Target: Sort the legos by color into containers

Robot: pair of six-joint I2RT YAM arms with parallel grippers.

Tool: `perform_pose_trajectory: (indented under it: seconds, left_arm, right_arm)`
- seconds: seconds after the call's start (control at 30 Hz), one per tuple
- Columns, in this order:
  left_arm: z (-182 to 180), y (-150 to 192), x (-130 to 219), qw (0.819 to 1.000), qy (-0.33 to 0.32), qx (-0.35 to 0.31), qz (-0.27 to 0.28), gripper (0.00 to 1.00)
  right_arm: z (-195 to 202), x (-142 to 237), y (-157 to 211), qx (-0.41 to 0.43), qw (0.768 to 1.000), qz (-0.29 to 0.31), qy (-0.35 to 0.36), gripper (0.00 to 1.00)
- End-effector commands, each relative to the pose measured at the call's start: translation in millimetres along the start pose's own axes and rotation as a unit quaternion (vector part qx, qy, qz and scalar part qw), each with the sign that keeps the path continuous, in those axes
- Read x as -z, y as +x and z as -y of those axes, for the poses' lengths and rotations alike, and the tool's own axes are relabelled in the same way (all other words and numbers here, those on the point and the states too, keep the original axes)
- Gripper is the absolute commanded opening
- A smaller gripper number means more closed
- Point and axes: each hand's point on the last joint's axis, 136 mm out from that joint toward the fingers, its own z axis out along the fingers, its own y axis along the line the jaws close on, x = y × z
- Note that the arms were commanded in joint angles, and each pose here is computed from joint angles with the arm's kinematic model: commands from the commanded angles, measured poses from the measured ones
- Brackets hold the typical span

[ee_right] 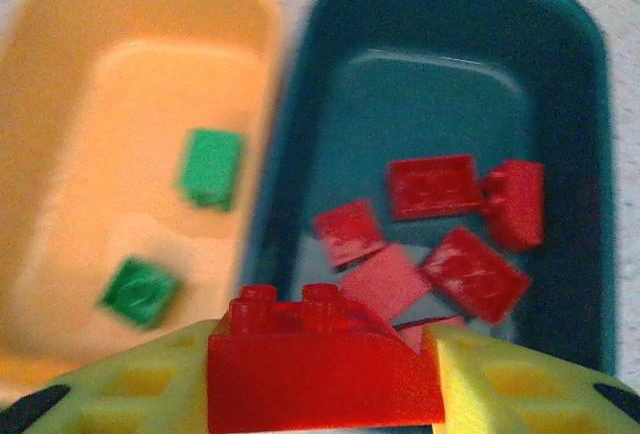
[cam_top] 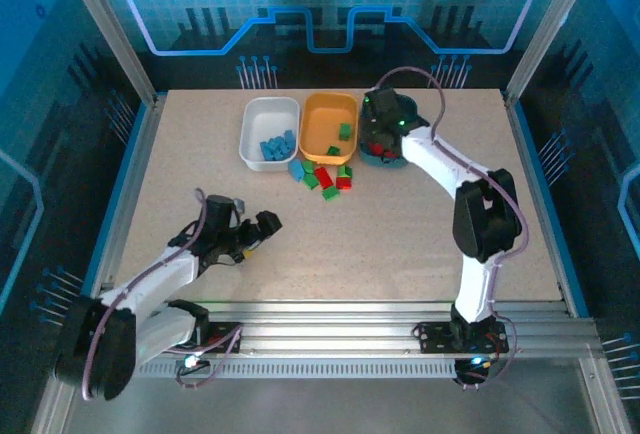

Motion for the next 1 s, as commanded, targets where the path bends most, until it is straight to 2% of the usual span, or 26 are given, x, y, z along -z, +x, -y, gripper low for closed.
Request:
perform_pose_trajectory:
  seconds: [0.0,0.13,0.2,0.33,0.43,0.53,0.67,0.83,0.97]
  left_arm:
    - [30,0,-8,0.999,0.024,-0.039,-0.012,0.99]
    - [34,-3,-16,0.999,0.022,-0.034,-0.013,0.99]
    - [36,-5,-17,0.999,0.021,-0.036,-0.014,0.99]
    - [39,-8,-16,0.999,0.011,-0.042,-0.013,0.99]
    - [37,-13,-12,0.999,0.004,-0.046,0.003,0.99]
    - [31,-20,-5,0.998,-0.014,-0.048,0.029,0.99]
    - [25,-27,4,0.998,-0.016,-0.037,0.049,0.99]
    - [16,-29,12,0.998,-0.018,-0.026,0.061,0.99]
    - [10,-26,16,0.998,-0.017,-0.020,0.064,0.99]
  right_arm:
    - [18,-21,3,-0.012,0.999,-0.043,0.005,0.50]
    - [40,-42,0,-0.028,0.997,-0.068,0.015,0.55]
    - [45,-42,-4,-0.029,0.997,-0.068,0.021,0.65]
    - [43,-21,-15,-0.033,0.999,-0.038,0.012,0.72]
    - [35,7,-15,-0.034,0.999,-0.012,0.009,0.73]
    - [7,33,4,-0.027,0.999,0.010,-0.020,0.71]
    - [-35,44,51,0.001,0.999,-0.006,-0.044,0.69]
    - [-71,32,95,0.006,0.998,-0.044,-0.050,0.71]
    - [-86,14,112,-0.014,0.997,-0.069,-0.034,0.74]
